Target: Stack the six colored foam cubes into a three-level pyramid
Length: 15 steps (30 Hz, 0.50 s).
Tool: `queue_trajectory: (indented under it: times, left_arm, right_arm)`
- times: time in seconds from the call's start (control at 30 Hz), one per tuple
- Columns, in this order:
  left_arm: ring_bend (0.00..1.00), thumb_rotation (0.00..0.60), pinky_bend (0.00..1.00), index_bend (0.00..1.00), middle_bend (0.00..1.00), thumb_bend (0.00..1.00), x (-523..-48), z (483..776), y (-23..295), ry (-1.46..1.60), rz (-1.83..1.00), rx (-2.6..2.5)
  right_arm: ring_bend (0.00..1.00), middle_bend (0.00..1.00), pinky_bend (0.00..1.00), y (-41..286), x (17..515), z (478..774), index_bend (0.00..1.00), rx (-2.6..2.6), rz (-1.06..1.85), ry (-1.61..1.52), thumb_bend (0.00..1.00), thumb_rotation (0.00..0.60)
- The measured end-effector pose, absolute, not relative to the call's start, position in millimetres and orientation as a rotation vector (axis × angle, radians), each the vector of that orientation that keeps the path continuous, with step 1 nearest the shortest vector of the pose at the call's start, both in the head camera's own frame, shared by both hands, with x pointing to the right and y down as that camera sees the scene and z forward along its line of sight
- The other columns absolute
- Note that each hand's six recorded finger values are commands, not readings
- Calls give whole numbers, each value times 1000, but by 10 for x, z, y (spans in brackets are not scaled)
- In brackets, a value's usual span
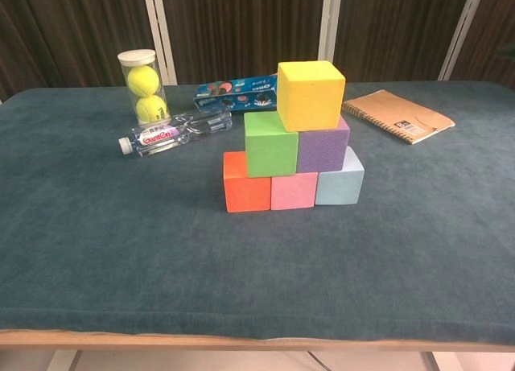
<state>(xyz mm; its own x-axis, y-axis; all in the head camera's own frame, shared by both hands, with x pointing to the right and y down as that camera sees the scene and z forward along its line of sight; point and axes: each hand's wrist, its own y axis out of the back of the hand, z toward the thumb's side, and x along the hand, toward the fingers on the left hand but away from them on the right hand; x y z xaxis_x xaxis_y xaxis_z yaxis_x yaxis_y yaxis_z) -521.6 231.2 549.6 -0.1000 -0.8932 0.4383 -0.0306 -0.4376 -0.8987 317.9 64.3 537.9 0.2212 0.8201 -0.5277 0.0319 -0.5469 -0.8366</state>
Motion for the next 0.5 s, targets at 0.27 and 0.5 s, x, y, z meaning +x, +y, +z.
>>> queue_trajectory:
  times: [0.27, 0.5]
  left_arm:
    - [0, 600, 94, 0, 0, 96, -4991, 5603, 2678, 1092, -1549, -1475]
    - [0, 600, 93, 0, 0, 84, -4867, 5707, 2808, 995, -1551, -1553]
  right_arm:
    - [0, 0, 0, 1903, 4196, 5589, 0, -1580, 1531, -888, 239, 600]
    - [0, 0, 0, 2244, 4142, 5587, 0, -1603, 1433, -865, 240, 600]
